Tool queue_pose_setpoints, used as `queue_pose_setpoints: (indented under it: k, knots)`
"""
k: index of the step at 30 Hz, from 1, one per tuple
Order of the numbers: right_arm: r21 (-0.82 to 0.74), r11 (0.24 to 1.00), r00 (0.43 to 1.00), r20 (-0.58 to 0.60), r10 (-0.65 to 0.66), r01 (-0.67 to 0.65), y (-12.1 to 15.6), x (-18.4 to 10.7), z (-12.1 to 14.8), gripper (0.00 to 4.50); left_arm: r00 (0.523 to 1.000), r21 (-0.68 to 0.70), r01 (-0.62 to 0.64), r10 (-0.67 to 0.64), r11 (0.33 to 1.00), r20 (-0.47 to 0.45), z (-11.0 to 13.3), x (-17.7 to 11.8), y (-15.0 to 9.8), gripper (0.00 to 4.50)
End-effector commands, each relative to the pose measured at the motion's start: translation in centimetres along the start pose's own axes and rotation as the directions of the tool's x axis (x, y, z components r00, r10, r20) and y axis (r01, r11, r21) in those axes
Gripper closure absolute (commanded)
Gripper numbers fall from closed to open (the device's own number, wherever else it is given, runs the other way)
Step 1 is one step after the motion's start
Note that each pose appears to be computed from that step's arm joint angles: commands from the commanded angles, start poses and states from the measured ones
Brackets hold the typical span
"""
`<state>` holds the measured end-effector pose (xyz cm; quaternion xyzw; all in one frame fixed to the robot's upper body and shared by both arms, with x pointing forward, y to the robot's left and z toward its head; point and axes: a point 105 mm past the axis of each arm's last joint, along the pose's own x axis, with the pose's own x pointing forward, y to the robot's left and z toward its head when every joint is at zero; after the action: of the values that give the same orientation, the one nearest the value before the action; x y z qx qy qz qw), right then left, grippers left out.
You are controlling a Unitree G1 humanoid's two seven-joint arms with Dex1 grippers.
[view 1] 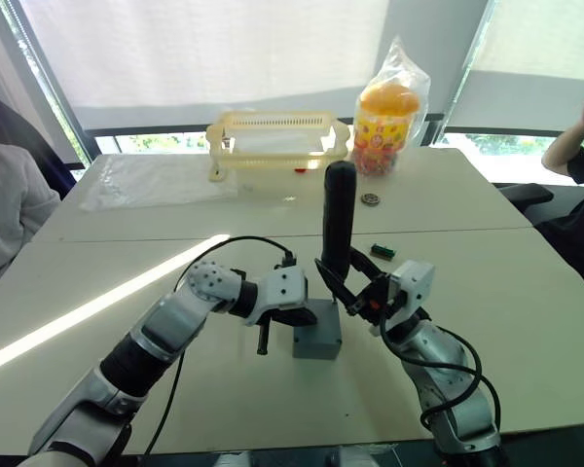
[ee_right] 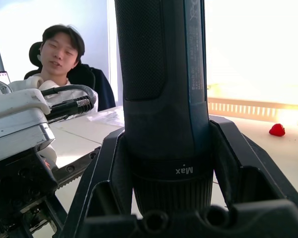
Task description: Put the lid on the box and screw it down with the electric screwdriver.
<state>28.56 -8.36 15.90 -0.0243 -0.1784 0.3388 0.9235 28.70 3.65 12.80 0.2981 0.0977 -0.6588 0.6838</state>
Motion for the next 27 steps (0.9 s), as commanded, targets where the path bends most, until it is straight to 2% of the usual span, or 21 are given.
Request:
queue_pose_setpoints:
  k: [1, 27]
  knots:
    - [0.064, 0.998, 0.980, -0.197, -0.004, 0.017, 0.4, -1.6, -5.0, 2.71, 0.999, -0.021, 0.022, -0.023, 1.000, -0.042, -1.1, 0.4, -0.7, 4.50]
    - [0.128, 0.988, 0.956, -0.289, -0.048, 0.088, 0.3, -3.6, -7.9, 2.71, 0.998, -0.023, 0.020, -0.021, 1.000, -0.054, -1.3, 0.3, -0.7, 4.50]
